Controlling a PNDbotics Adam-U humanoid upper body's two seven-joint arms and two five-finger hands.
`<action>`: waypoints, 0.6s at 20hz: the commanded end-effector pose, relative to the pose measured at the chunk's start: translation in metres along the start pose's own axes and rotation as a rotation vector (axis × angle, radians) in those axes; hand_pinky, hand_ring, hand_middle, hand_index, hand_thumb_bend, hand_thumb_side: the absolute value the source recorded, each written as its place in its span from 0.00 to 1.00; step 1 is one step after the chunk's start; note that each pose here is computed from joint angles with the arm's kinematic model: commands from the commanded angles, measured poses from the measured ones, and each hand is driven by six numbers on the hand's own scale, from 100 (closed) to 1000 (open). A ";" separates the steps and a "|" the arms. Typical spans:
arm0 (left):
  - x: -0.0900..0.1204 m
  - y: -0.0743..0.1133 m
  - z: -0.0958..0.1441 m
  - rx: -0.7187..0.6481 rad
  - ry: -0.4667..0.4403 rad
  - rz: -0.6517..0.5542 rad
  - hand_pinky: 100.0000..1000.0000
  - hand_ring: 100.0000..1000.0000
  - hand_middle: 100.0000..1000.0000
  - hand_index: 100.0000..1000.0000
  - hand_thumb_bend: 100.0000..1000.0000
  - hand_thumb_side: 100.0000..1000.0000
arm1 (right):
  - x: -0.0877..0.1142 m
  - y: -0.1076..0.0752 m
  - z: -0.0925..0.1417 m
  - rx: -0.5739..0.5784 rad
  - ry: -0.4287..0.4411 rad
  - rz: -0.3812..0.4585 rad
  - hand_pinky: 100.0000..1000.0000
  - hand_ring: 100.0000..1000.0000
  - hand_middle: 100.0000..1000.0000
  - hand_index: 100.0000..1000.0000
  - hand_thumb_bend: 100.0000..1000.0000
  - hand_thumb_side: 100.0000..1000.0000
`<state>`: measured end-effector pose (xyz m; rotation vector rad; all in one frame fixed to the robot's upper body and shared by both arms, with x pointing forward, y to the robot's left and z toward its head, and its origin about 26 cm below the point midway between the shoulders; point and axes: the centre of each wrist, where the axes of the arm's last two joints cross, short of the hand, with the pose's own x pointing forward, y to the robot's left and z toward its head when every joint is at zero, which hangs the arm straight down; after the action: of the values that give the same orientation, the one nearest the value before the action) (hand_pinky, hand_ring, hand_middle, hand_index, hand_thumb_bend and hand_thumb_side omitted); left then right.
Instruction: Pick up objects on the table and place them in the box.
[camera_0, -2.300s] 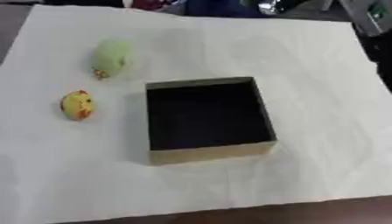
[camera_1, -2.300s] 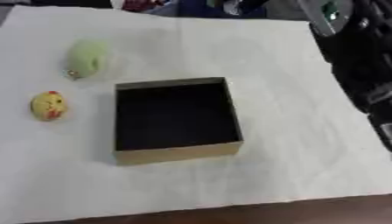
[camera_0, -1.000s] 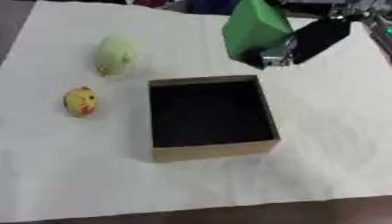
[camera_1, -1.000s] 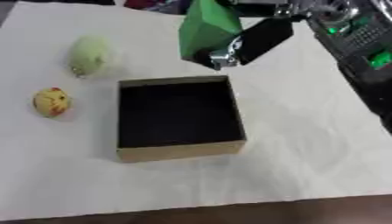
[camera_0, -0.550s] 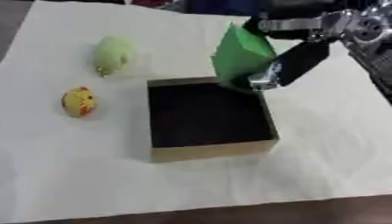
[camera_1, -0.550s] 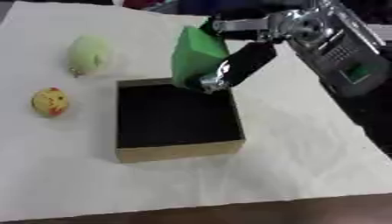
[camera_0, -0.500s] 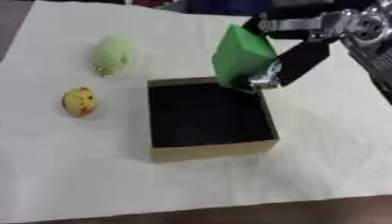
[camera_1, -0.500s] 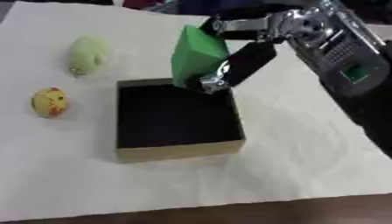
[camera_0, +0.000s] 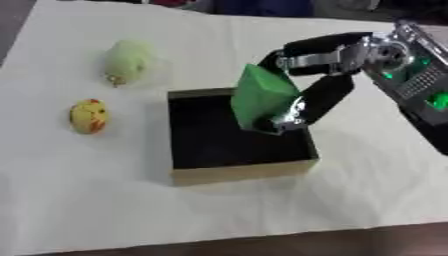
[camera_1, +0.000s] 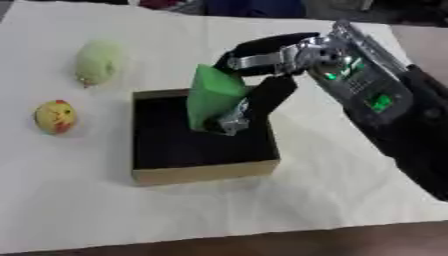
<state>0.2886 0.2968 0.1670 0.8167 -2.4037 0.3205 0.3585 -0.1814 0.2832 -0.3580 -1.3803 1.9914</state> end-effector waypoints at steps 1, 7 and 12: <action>0.007 0.001 -0.007 -0.001 -0.038 0.005 0.46 0.61 0.64 0.73 0.20 1.00 | 0.002 -0.006 0.002 -0.036 0.023 0.073 0.89 0.89 0.80 0.85 0.05 0.69; 0.007 0.001 -0.007 -0.001 -0.036 0.005 0.46 0.61 0.64 0.73 0.20 1.00 | 0.007 -0.002 -0.005 -0.065 0.027 0.202 0.92 0.92 0.84 0.85 0.40 0.67; 0.007 0.001 -0.007 -0.001 -0.035 0.005 0.46 0.61 0.64 0.73 0.20 1.00 | 0.008 0.000 -0.010 -0.092 0.023 0.300 0.93 0.94 0.86 0.88 0.61 0.75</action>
<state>0.2887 0.2967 0.1673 0.8160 -2.4028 0.3191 0.3585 -0.1673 0.2723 -0.6046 -1.4647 2.1435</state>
